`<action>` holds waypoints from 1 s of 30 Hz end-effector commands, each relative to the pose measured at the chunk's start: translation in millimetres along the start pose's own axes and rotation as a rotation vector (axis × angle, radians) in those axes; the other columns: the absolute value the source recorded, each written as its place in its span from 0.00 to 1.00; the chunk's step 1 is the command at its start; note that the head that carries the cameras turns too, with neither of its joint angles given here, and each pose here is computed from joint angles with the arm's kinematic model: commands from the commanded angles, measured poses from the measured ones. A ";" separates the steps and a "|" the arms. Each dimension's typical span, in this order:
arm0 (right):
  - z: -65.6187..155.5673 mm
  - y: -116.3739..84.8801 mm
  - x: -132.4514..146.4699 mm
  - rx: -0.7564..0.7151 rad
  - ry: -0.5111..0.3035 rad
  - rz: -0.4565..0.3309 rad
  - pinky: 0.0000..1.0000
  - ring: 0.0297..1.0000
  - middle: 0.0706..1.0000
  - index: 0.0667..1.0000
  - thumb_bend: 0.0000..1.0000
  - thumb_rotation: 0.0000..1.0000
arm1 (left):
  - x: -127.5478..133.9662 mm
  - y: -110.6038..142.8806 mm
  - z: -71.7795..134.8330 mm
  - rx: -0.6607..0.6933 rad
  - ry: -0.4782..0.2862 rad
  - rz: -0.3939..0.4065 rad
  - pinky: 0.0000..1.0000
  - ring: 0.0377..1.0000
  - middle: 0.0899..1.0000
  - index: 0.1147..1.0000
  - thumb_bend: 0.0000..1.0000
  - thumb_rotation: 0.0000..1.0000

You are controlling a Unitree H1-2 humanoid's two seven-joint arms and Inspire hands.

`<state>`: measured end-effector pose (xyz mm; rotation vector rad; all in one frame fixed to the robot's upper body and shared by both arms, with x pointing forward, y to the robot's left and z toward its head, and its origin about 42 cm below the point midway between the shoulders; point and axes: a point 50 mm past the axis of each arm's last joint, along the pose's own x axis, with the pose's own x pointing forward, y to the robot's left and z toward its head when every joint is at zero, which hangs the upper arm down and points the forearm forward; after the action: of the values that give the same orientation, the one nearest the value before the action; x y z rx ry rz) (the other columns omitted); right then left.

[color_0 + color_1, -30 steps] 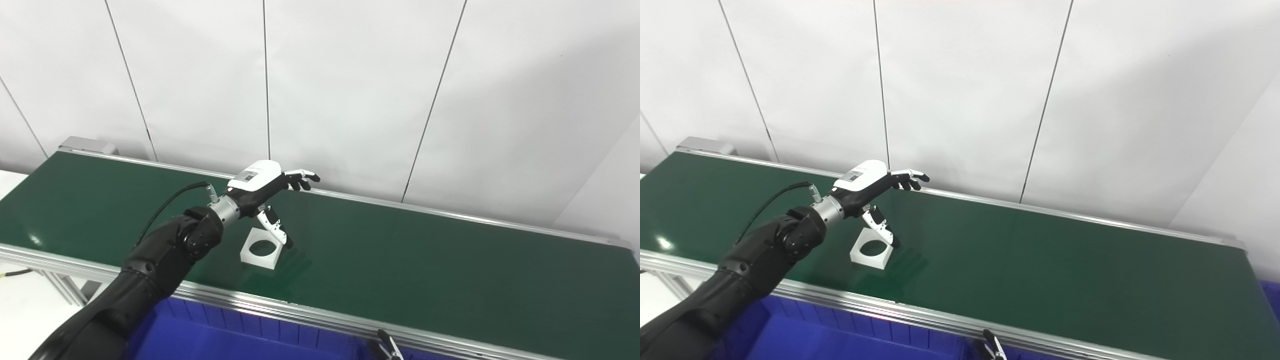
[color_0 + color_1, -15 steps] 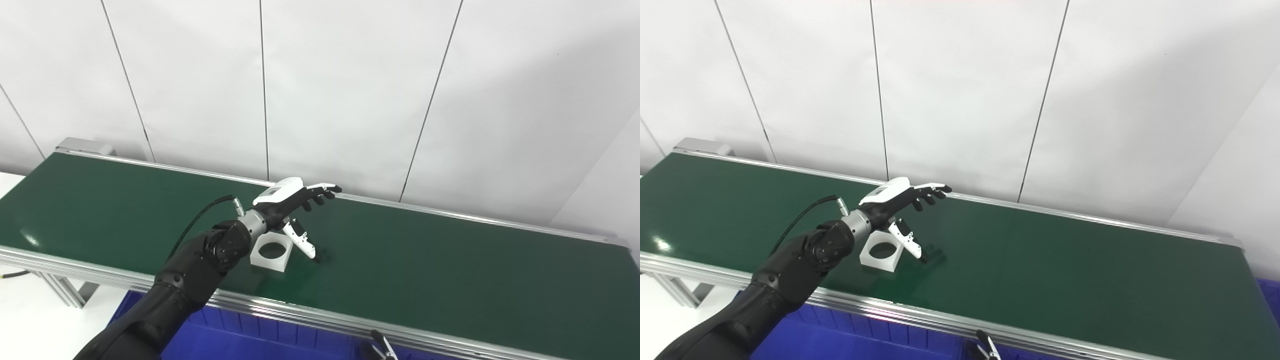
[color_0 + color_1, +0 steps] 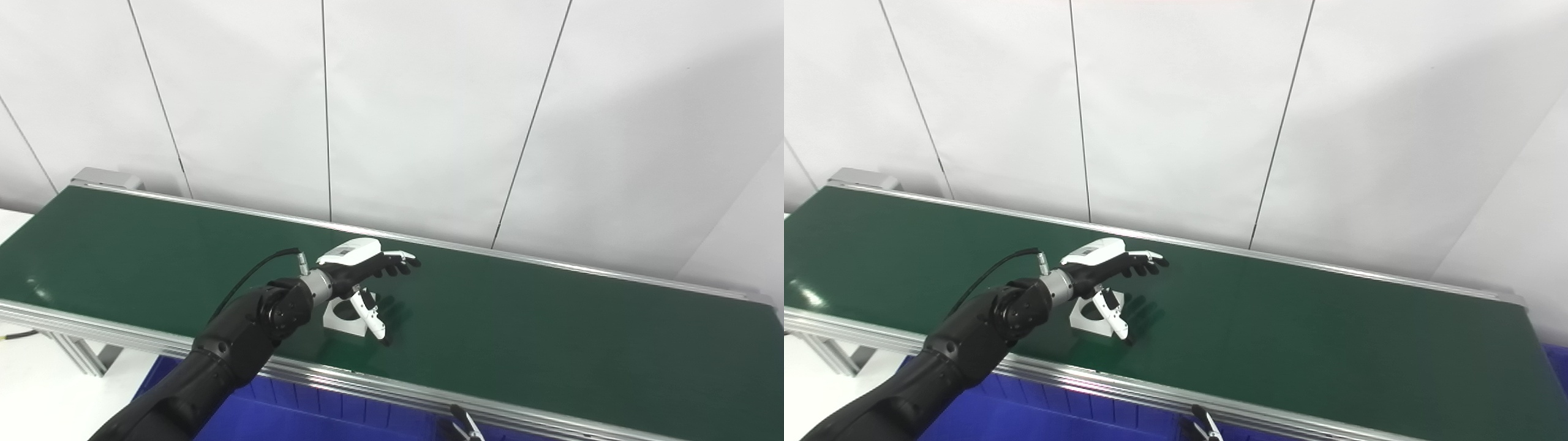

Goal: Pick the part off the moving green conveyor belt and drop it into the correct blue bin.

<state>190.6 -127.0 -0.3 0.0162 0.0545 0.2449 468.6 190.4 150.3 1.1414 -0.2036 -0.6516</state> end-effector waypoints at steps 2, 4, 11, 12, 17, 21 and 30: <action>14.7 9.7 5.7 0.023 -0.083 0.021 0.89 0.89 0.83 0.92 0.92 0.81 | 5.4 42.7 5.8 0.111 -0.037 0.070 0.77 0.79 0.80 0.83 1.00 0.21; 16.0 10.6 5.8 0.021 -0.088 0.025 0.90 0.89 0.83 0.92 0.91 0.81 | 4.8 40.3 3.0 0.170 -0.028 0.041 0.80 0.80 0.80 0.82 1.00 0.23; 17.6 13.1 4.2 0.022 -0.094 0.022 0.88 0.88 0.83 0.92 0.92 0.82 | 5.3 30.0 -1.8 0.392 -0.029 -0.026 0.82 0.82 0.81 0.80 1.00 0.26; 18.2 13.5 4.0 0.022 -0.096 0.022 0.88 0.88 0.83 0.92 0.92 0.82 | 5.9 29.3 -1.6 0.438 -0.022 -0.031 0.82 0.82 0.81 0.80 1.00 0.26; 20.8 14.8 3.0 0.013 -0.106 0.026 0.87 0.88 0.83 0.93 0.90 0.83 | 10.1 28.7 -1.0 0.624 0.021 -0.059 0.86 0.84 0.84 0.81 0.96 0.27; 21.1 15.7 1.3 0.011 -0.107 0.027 0.87 0.88 0.83 0.93 0.91 0.83 | 14.4 23.9 -0.1 0.641 0.033 -0.089 0.87 0.84 0.84 0.81 0.96 0.28; 24.6 20.3 -1.8 0.009 -0.118 0.023 0.85 0.87 0.82 0.92 0.92 0.83 | 20.4 -11.6 2.2 0.568 0.031 -0.033 0.70 0.69 0.68 0.61 0.88 0.08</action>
<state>183.2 -116.6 11.8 0.0133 0.0119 0.2680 474.1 158.4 137.6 1.6626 -0.3756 -0.6839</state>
